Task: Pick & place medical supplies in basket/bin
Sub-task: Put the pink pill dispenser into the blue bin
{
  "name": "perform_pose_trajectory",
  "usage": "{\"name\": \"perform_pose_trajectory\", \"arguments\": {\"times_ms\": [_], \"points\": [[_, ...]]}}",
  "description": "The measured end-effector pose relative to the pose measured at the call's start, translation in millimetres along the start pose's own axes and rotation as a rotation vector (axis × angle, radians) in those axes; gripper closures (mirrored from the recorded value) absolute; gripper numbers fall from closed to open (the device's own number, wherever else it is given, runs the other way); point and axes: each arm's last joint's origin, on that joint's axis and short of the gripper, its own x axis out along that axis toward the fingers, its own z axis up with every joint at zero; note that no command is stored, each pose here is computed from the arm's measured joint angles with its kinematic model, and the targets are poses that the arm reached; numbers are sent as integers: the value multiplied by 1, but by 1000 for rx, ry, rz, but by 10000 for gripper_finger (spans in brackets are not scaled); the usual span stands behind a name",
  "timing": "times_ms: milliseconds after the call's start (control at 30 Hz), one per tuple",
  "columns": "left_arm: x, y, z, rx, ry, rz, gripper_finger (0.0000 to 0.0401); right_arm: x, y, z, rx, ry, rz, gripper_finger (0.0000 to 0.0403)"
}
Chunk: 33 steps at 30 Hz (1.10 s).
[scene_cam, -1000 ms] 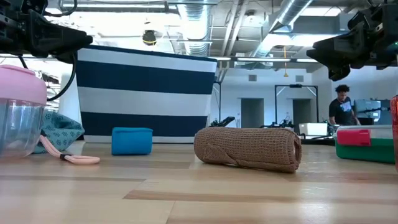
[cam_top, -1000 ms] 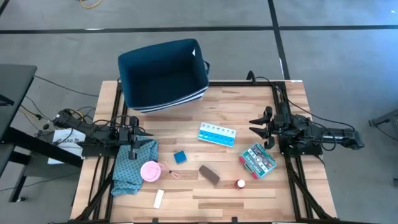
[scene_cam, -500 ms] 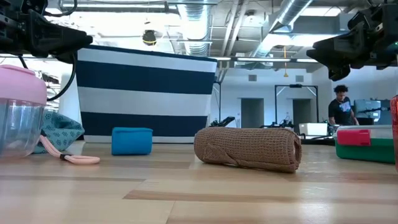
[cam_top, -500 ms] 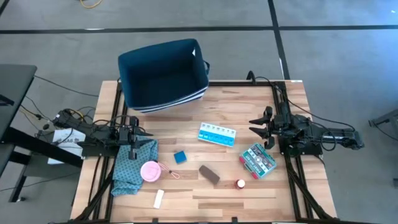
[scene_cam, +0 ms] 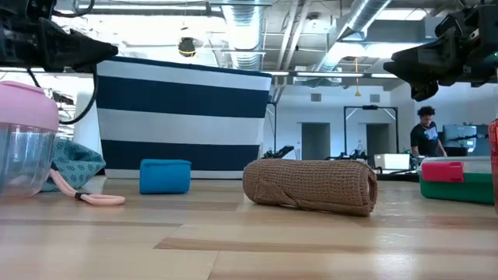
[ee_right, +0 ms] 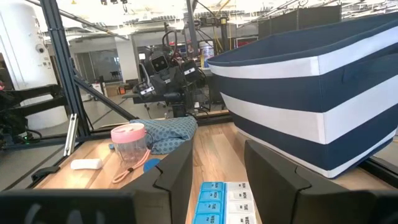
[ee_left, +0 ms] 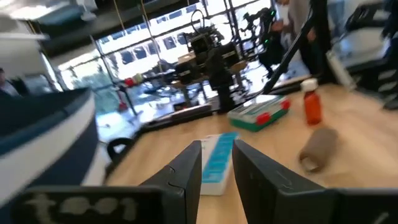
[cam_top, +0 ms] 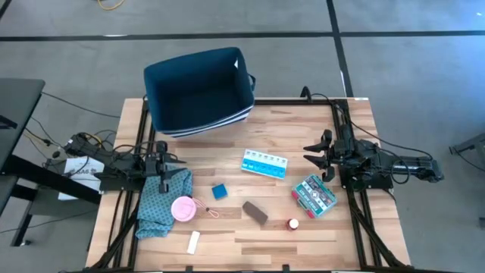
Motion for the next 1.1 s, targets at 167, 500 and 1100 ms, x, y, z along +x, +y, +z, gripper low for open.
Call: {"name": "perform_pose_trajectory", "arguments": {"times_ms": [167,500,1100], "points": [[0,-1,0,7,-8,-19,319,0,0,0,0,0,0,266],[0,-3,1,-365,-24,-122,319,0,0,0,0,0,0,266],[-4,3,27,-557,-297,-250,319,0,0,0,0,2,0,264]]}}
